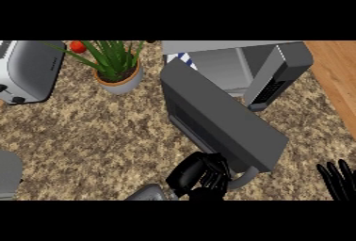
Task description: Pick up the milk, place it into the microwave and close the microwave
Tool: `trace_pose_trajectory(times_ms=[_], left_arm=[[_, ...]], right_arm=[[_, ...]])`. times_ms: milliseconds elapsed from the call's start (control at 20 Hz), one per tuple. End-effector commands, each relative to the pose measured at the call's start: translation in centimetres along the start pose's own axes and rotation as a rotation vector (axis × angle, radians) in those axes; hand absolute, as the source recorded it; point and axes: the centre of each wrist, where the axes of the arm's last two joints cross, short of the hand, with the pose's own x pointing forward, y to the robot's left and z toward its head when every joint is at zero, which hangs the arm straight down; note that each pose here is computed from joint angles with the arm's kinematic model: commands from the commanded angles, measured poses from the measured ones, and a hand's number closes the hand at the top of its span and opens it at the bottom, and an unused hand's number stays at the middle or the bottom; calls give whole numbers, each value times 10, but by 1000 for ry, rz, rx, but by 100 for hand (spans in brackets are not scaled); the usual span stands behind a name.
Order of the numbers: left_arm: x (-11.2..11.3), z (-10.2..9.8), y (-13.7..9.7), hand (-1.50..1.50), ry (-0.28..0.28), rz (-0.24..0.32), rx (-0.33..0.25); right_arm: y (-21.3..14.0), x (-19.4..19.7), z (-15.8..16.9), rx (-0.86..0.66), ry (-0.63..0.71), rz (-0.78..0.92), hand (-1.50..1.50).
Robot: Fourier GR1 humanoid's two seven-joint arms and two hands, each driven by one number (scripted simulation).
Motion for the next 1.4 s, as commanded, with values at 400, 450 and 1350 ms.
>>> trace_pose_trajectory(times_ms=[400, 450, 1350], left_arm=[[37, -44, 10, 150, -96, 18, 206], [43, -50, 14, 150, -102, 17, 217], [62, -101, 81, 150, -89, 104, 422]], right_arm=[[20, 30, -29, 110, -32, -36, -150], [16, 29, -28, 96, -9, -22, -150], [21, 55, -40, 109, -15, -43, -150]])
